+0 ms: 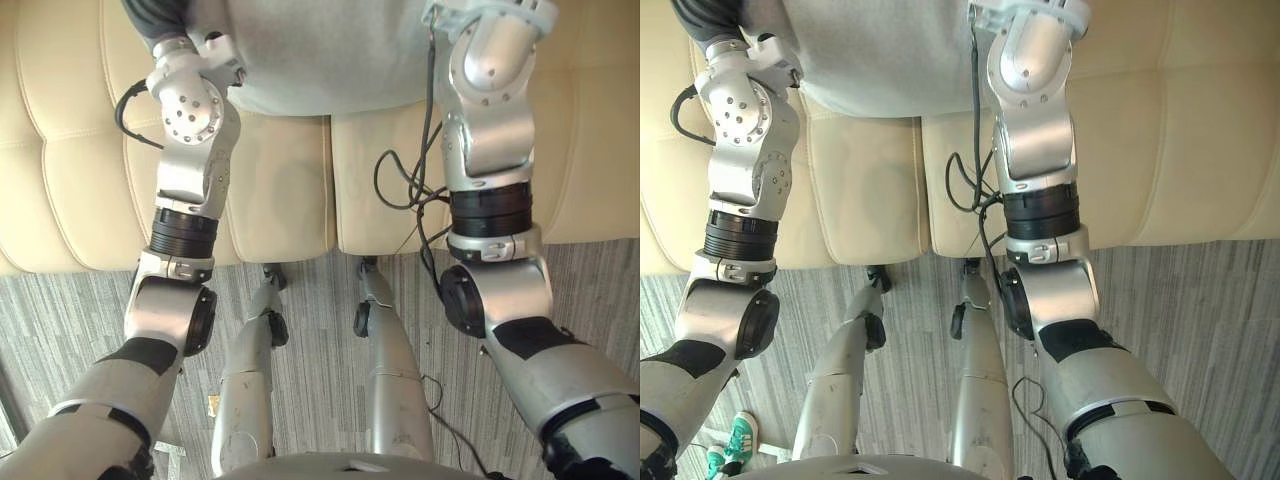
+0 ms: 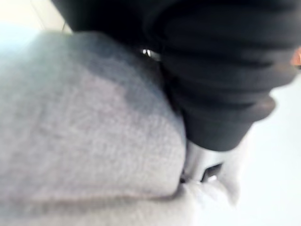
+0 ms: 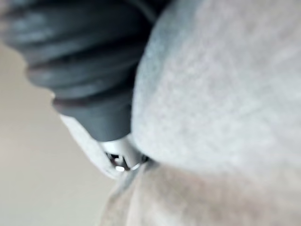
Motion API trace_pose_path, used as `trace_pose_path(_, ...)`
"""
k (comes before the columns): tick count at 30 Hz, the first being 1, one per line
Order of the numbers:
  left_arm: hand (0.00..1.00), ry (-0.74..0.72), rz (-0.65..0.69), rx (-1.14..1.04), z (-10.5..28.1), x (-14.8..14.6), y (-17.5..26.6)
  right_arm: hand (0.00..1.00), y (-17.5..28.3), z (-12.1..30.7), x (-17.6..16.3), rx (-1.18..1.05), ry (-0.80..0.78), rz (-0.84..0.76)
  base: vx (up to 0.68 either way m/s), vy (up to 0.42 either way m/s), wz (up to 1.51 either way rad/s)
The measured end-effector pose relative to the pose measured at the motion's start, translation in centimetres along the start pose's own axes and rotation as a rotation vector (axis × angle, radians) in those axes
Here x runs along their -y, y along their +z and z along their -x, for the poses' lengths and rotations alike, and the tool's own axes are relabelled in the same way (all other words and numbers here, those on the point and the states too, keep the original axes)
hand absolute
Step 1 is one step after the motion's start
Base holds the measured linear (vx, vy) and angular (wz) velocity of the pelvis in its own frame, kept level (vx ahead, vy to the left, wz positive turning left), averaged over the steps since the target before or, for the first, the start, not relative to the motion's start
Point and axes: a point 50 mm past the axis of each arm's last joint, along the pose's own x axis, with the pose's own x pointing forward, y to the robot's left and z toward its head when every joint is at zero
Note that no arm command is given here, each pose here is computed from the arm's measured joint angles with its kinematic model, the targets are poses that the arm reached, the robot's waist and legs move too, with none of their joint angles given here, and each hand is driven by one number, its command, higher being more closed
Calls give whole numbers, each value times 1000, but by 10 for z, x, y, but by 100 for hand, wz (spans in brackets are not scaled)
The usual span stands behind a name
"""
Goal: Pick up cushions and gather them together orderly.
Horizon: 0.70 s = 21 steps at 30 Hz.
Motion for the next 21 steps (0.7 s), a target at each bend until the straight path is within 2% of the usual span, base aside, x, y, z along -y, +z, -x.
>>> trace_pose_path(4, 0, 9, 31, -24, -7, -3, -1, 0, 0, -14, 17, 14, -30, 69, 20, -8, 17)
trace_pose_path(9, 0, 30, 35, -7, -30, -20, 11, 0, 7, -38, 28, -8, -40, -6, 6, -19, 10)
trace_pose_path(12, 0, 74, 43, -51, -44, -44, 8, 0, -2, -48, 53, -65, -75, -17, 7, -22, 8)
trace_pose_path(15, 0, 190, 69, -116, -55, -88, 1, 0, -13, -58, 94, -136, -186, -48, 3, -7, 1)
trace_pose_path(18, 0, 278, 84, -139, -52, -125, -2, 0, -40, -49, 136, -260, -303, -70, 0, 0, 0)
trace_pose_path(21, 0, 306, 67, -154, -45, -148, -8, 0, -58, -32, 159, -333, -381, -152, 32, -16, 0)
